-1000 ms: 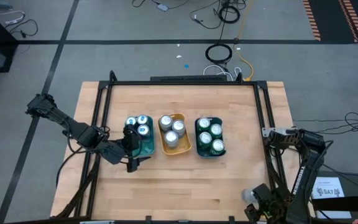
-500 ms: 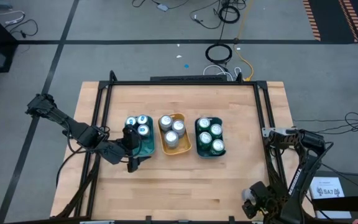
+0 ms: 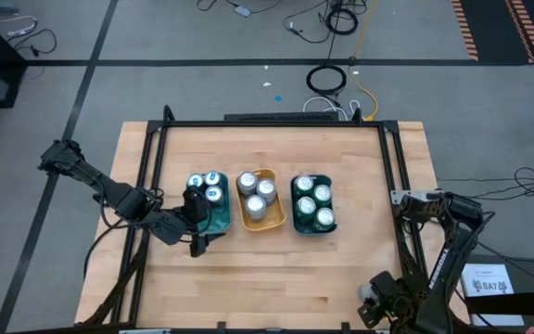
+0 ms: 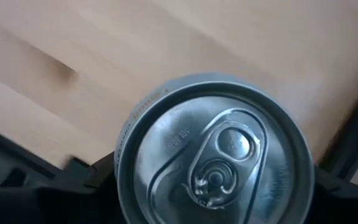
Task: Sort soda cans
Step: Put the blue-white soda can into the yellow bin
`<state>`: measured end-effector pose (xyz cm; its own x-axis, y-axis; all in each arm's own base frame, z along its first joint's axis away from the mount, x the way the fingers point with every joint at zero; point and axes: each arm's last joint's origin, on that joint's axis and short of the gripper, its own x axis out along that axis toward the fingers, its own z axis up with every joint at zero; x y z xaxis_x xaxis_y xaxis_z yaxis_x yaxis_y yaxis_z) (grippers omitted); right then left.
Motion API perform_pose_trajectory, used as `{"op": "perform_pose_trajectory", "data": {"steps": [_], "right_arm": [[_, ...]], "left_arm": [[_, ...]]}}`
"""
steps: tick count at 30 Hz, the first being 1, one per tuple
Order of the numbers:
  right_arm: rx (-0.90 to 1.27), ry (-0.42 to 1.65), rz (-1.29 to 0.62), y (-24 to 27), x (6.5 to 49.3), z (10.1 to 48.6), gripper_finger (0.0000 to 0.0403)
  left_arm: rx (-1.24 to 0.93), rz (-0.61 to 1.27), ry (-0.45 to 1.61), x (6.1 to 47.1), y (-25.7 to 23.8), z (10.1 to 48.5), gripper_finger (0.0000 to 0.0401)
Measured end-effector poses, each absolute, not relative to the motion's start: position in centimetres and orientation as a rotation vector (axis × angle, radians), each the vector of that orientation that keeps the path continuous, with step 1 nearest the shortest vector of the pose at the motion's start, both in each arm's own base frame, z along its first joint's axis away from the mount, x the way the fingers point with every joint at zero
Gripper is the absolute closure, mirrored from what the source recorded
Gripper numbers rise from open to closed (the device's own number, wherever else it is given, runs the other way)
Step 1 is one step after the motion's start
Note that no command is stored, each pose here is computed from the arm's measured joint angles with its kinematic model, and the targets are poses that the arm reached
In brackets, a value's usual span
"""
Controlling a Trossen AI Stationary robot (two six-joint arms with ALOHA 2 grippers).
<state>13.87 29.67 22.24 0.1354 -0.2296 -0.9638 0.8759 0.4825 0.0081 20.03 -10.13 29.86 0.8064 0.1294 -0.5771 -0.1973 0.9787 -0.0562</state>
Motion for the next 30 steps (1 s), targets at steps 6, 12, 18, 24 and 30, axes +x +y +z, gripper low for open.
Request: {"op": "perform_pose_trajectory", "data": {"steps": [6,12,18,24,30], "right_arm": [[0.610,0.902,-0.768,28.6,17.7,26.8,0.0123],[0.426,0.776,-0.662,25.2,23.6,32.1,0.0122],[0.267,0.815,-0.696,18.9,29.5,33.8,0.0121],[0.285,0.879,-0.655,12.7,34.5,33.3,0.0121],[0.373,0.960,-0.647,8.5,37.1,30.9,0.0120]], "left_arm": [[-0.109,0.173,0.609,20.0,-10.1,29.9,0.0005],[-0.110,0.173,0.609,20.0,-10.1,29.9,0.0005],[-0.110,0.173,0.609,20.0,-10.1,29.9,0.0005],[-0.110,0.173,0.609,20.0,-10.1,29.9,0.0005],[-0.109,0.173,0.610,20.0,-10.1,29.9,0.0005]]}}
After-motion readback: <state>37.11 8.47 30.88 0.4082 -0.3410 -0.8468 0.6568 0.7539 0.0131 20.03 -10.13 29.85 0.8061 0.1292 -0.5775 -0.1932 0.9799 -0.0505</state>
